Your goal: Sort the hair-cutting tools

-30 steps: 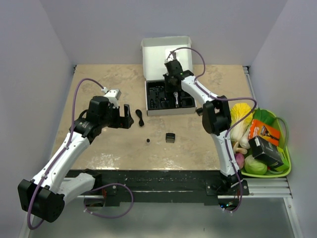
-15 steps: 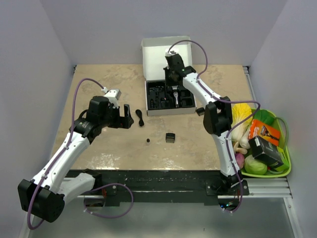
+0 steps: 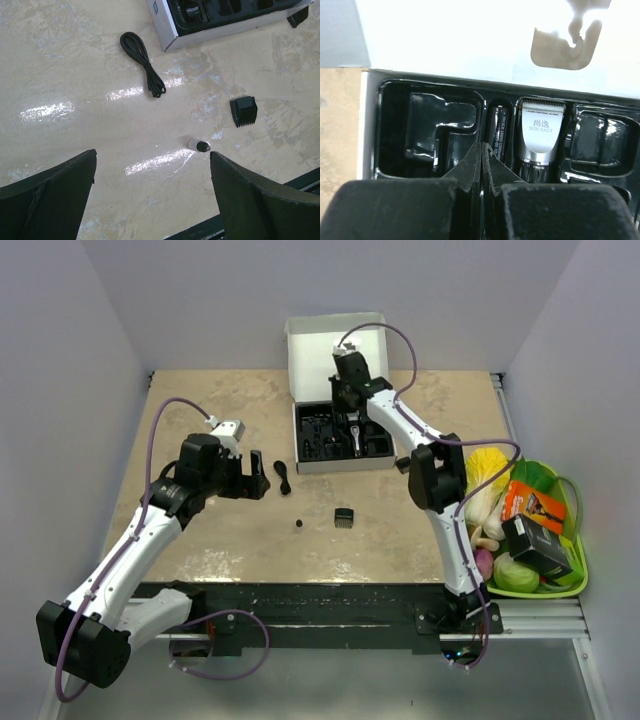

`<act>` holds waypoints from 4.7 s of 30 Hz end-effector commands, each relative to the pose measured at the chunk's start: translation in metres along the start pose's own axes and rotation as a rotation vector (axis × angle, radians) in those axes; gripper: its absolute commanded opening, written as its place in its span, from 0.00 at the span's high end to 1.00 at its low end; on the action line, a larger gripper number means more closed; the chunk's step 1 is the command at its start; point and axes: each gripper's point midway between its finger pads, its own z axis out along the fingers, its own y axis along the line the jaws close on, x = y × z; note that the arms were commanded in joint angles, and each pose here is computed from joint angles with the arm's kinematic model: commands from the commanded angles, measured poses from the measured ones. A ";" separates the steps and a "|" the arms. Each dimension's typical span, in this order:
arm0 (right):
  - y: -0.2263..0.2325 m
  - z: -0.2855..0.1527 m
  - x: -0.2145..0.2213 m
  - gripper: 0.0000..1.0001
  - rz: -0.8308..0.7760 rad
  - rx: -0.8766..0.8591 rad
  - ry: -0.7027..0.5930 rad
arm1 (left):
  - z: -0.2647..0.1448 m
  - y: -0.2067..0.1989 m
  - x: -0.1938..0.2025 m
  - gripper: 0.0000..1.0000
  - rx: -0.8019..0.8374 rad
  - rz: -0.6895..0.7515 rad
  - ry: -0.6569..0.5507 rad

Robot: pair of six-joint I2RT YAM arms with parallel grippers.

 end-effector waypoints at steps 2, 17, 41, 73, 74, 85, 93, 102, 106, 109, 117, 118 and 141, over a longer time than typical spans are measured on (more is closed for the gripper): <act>-0.007 0.030 0.035 1.00 -0.004 0.027 0.041 | -0.001 -0.005 -0.012 0.01 0.020 0.026 -0.037; -0.005 -0.014 -0.006 1.00 -0.002 0.024 -0.055 | -0.004 -0.006 -0.015 0.01 0.025 0.025 -0.045; 0.015 -0.187 0.111 0.46 0.000 0.126 0.063 | -0.020 -0.011 -0.017 0.01 0.048 -0.002 -0.094; 0.037 -0.142 0.242 0.32 0.228 0.237 0.188 | -0.033 -0.010 0.002 0.01 0.059 -0.002 -0.086; 0.035 -0.141 0.244 0.32 0.220 0.247 0.193 | -0.033 -0.010 0.001 0.00 0.062 -0.001 -0.087; 0.038 -0.131 0.255 0.38 0.208 0.242 0.219 | -0.028 -0.010 0.002 0.01 0.062 0.002 -0.077; 0.031 -0.136 0.258 0.62 0.198 0.257 0.220 | -0.027 -0.010 0.002 0.00 0.062 0.002 -0.077; 0.048 -0.164 0.182 0.65 0.120 0.217 0.109 | -0.030 -0.010 0.000 0.00 0.059 0.004 -0.078; 0.053 -0.171 0.142 0.64 0.002 0.230 0.071 | -0.030 -0.010 -0.001 0.00 0.059 0.002 -0.077; 0.054 -0.163 0.122 0.65 -0.024 0.209 0.084 | -0.028 -0.011 -0.001 0.00 0.059 0.003 -0.070; 0.040 -0.126 0.071 0.67 0.035 0.120 0.027 | -0.026 -0.009 -0.004 0.00 0.047 0.008 -0.059; 0.040 -0.122 0.070 0.67 0.016 0.125 0.029 | -0.025 -0.010 -0.005 0.00 0.047 0.007 -0.058; 0.029 -0.055 0.053 0.65 -0.032 0.158 0.005 | -0.014 -0.004 -0.001 0.00 0.018 0.003 -0.027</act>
